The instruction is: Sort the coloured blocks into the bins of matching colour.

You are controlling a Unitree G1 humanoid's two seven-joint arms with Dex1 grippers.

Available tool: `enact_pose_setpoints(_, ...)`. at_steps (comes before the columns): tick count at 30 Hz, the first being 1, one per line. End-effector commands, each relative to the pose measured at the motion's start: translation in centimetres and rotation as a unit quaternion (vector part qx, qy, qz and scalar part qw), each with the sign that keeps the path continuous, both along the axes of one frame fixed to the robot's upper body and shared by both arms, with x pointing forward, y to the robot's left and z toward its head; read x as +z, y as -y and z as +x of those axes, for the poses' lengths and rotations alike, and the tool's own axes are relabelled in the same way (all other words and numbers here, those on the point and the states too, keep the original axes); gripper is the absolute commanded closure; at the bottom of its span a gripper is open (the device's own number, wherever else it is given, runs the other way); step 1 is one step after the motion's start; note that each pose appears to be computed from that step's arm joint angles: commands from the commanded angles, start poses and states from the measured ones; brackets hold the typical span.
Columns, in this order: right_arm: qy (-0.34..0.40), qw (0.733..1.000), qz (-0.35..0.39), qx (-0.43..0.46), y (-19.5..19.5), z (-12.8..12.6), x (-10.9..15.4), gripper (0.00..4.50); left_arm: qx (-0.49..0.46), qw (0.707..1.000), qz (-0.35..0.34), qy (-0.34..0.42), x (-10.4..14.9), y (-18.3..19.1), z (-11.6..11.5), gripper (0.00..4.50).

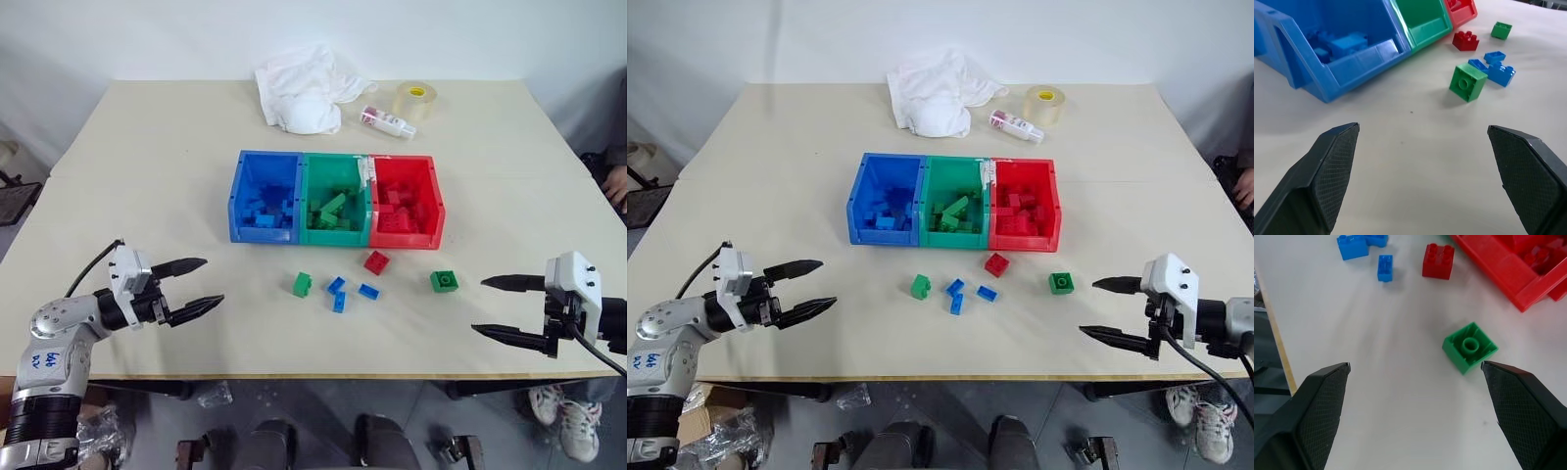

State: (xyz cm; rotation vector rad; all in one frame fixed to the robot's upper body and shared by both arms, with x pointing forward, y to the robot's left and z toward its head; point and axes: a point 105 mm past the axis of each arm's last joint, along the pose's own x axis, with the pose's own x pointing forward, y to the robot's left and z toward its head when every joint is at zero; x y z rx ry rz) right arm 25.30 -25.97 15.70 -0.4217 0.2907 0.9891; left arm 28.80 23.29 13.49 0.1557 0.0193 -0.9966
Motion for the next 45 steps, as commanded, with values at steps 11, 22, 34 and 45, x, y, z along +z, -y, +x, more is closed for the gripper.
enact_pose_setpoints(11,0.008,0.999,0.022,-0.023,0.4,-0.2,0.3,0.0,0.01,1.0,-0.025,-0.004,1.3,1.0,1.5,0.03)
enact_pose_setpoints(22,-0.015,0.996,0.002,-0.091,4.2,-3.5,0.3,0.0,-0.053,0.998,-0.026,-0.004,1.1,1.5,0.9,0.03)
enact_pose_setpoints(34,-0.023,0.999,-0.023,-0.026,1.2,3.9,-1.3,0.0,-0.065,0.997,-0.027,0.02,2.0,2.2,-0.1,0.03)
enact_pose_setpoints(45,-0.022,1.0,-0.006,0.008,-0.7,7.5,-3.1,0.88,-0.041,0.998,-0.032,0.025,2.0,2.3,-1.0,0.0)
